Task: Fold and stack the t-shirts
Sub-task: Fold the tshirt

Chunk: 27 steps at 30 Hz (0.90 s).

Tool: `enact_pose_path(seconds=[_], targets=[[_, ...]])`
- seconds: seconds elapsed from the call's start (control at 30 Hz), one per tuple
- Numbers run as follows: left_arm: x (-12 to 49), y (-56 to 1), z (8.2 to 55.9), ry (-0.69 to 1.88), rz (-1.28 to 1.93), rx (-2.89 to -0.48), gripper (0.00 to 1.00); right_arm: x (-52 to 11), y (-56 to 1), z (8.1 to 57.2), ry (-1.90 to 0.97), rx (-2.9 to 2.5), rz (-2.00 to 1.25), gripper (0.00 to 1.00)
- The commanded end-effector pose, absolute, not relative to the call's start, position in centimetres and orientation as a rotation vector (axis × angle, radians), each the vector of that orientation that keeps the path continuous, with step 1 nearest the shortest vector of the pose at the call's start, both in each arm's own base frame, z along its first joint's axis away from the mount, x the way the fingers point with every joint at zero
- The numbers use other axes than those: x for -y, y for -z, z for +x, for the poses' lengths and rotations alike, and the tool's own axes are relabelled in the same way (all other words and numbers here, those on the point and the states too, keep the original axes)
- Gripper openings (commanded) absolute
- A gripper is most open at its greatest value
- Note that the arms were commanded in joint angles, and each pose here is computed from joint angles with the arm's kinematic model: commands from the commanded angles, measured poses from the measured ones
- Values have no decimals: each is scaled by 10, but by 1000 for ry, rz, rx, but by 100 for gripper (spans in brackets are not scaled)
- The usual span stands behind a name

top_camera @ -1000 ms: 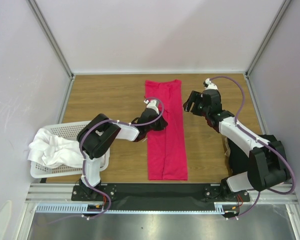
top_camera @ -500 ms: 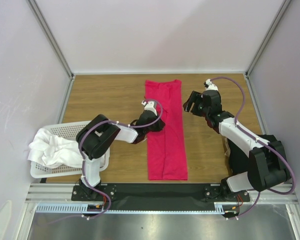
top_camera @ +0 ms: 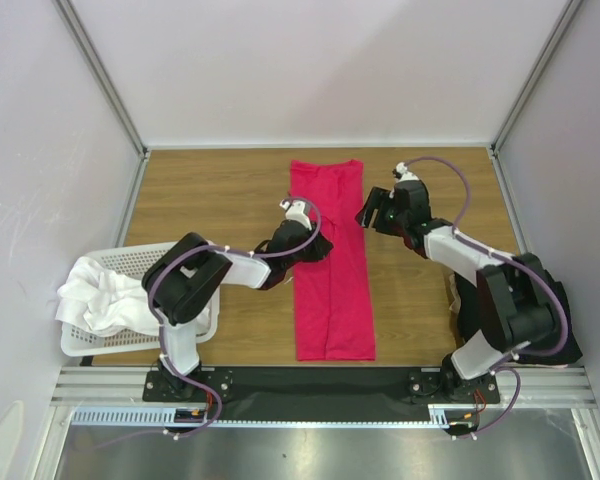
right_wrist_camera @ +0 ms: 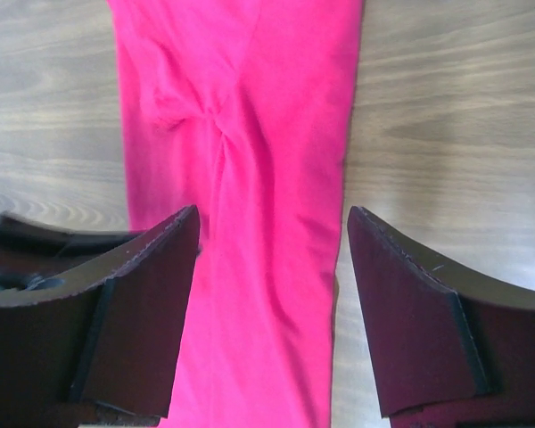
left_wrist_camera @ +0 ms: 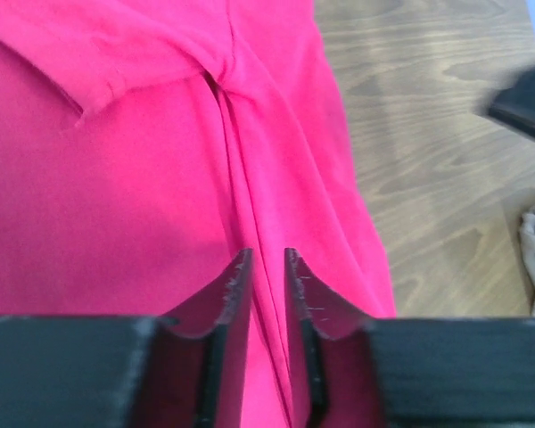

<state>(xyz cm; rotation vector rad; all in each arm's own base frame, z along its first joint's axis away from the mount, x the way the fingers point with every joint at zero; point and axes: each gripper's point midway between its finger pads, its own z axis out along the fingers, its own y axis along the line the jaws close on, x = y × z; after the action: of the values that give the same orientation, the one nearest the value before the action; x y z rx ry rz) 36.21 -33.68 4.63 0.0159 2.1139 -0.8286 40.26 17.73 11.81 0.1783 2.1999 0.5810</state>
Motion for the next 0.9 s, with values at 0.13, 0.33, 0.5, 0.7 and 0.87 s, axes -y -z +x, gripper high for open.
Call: enact_pose_path(seconds=[0.13, 0.33, 0.5, 0.7, 0.87], targets=[[333, -68, 344, 941, 13, -2060, 36, -216, -121, 441, -698, -2149, 59, 71], [341, -62, 336, 1017, 18, -2064, 36, -220, -105, 449, -705, -2167, 83, 66], [350, -63, 334, 1047, 35, -2059, 35, -219, -89, 448, -686, -2193, 100, 61], [350, -56, 334, 1036, 30, -2077, 34, -217, -74, 448, -674, -2223, 132, 48], [350, -49, 335, 1025, 24, -2090, 34, -213, -70, 447, -653, -2232, 149, 31]])
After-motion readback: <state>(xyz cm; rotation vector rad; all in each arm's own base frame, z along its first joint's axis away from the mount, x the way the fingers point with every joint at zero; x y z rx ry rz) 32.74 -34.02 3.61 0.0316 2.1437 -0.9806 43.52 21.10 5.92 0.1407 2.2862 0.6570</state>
